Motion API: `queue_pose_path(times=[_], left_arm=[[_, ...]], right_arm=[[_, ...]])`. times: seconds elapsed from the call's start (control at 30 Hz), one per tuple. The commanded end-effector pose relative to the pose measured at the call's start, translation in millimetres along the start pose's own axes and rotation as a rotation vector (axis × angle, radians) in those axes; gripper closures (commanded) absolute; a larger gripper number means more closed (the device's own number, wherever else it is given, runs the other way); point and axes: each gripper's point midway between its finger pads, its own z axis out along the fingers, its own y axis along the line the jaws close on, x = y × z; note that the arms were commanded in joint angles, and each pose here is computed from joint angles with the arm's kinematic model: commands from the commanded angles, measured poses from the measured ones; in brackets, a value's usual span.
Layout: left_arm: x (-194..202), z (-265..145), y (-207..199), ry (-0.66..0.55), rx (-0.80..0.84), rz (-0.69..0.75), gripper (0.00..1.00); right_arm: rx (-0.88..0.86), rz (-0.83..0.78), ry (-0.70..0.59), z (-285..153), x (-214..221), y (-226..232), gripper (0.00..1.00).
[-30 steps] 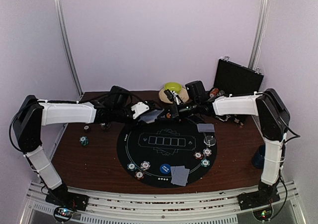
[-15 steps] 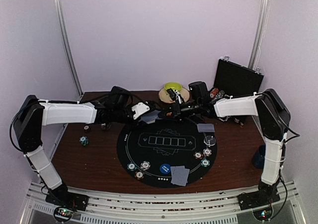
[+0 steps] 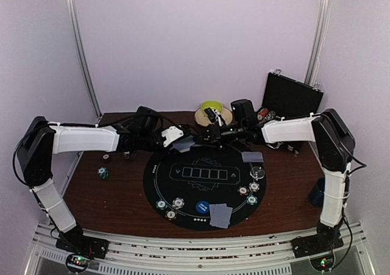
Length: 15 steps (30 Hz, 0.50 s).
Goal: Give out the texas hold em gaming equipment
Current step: Pick up the poker card from the face-down deck piles.
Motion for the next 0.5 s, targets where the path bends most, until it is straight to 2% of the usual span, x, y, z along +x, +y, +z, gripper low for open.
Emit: queue_pose_path(times=[0.0, 0.2, 0.33, 0.4, 0.47], left_arm=[[-4.0, 1.7, 0.6, -0.019, -0.003, -0.003, 0.48], [-4.3, 1.9, 0.0, -0.021, 0.000, -0.002, 0.48], [-4.6, 1.9, -0.4, -0.022, 0.002, -0.003, 0.48], [-4.6, 2.0, 0.1, -0.021, 0.001, -0.003, 0.48], [-4.3, 1.8, -0.4, -0.021, 0.002, -0.003, 0.48]], right_arm=[[0.019, -0.016, -0.007, 7.3, -5.5, -5.3, 0.75], [0.024, -0.018, -0.003, 9.1, -6.3, -6.7, 0.76], [0.024, -0.016, -0.001, 10.6, -6.4, -8.7, 0.82], [0.022, -0.013, 0.001, 11.8, -6.4, -9.2, 0.87], [0.016, -0.012, 0.006, 12.9, -6.7, -8.9, 0.99]])
